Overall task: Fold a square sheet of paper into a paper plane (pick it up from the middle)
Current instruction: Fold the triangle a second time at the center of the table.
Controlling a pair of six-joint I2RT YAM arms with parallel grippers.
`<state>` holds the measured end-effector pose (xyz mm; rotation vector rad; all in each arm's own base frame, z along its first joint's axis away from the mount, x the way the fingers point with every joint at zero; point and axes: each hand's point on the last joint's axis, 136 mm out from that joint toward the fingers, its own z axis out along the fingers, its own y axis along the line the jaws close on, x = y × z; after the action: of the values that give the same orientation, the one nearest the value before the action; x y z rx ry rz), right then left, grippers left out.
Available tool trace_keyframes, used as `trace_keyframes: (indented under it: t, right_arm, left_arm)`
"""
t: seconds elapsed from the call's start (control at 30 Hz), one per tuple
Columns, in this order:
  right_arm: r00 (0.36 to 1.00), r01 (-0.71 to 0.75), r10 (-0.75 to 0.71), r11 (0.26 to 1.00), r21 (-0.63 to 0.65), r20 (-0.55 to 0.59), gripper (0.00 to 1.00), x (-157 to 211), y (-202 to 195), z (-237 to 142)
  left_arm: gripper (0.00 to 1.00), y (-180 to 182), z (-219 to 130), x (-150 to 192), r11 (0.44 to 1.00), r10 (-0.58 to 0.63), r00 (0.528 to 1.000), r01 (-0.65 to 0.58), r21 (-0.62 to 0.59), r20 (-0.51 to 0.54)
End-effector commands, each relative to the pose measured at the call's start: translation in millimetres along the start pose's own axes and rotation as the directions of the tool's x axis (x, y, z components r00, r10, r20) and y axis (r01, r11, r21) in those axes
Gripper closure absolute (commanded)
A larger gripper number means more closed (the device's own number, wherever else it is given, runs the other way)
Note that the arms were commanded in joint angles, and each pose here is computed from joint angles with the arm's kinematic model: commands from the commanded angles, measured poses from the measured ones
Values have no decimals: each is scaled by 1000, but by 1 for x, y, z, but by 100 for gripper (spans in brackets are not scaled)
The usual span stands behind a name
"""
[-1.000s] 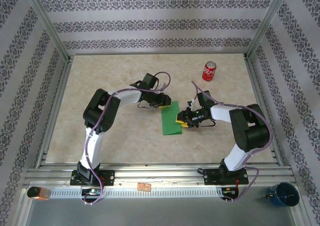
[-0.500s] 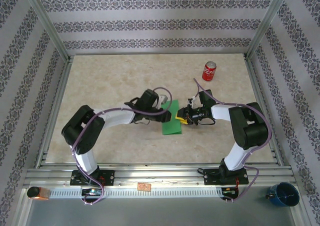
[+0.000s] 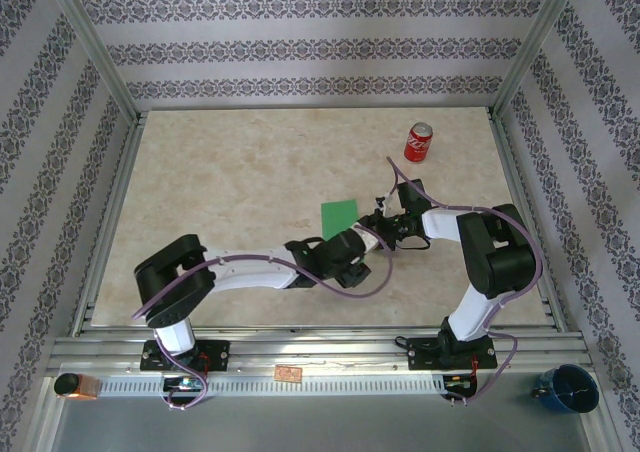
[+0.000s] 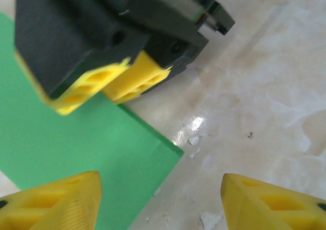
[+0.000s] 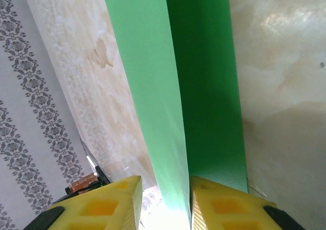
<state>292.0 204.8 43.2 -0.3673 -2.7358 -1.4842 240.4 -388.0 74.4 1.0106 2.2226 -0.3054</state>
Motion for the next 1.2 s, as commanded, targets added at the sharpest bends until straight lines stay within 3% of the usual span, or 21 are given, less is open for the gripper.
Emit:
trace_keyframes:
  t: [0.0, 0.1, 0.37, 0.83, 1.17]
  right_arm:
    - [1000, 9, -9, 1000, -24, 13, 70, -5, 7, -3]
    - [1000, 11, -10, 1000, -28, 13, 70, -5, 9, -2]
    - [1000, 8, -7, 1000, -25, 15, 70, -6, 9, -2]
    - [1000, 7, -6, 1000, -22, 19, 70, -6, 11, -2]
    - [1000, 2, -2, 1000, -13, 24, 70, -5, 8, -3]
  left_arm:
    - [31, 13, 6, 18, 956, 197, 973, -218, -195, -124]
    - [27, 8, 12, 18, 932, 252, 957, -281, -229, -147]
    - [23, 15, 14, 12, 910, 267, 954, -297, -289, -139]
    - [42, 21, 22, 6, 880, 308, 938, -344, -328, -158]
    - [66, 23, 20, 6, 892, 296, 942, -332, -308, -157]
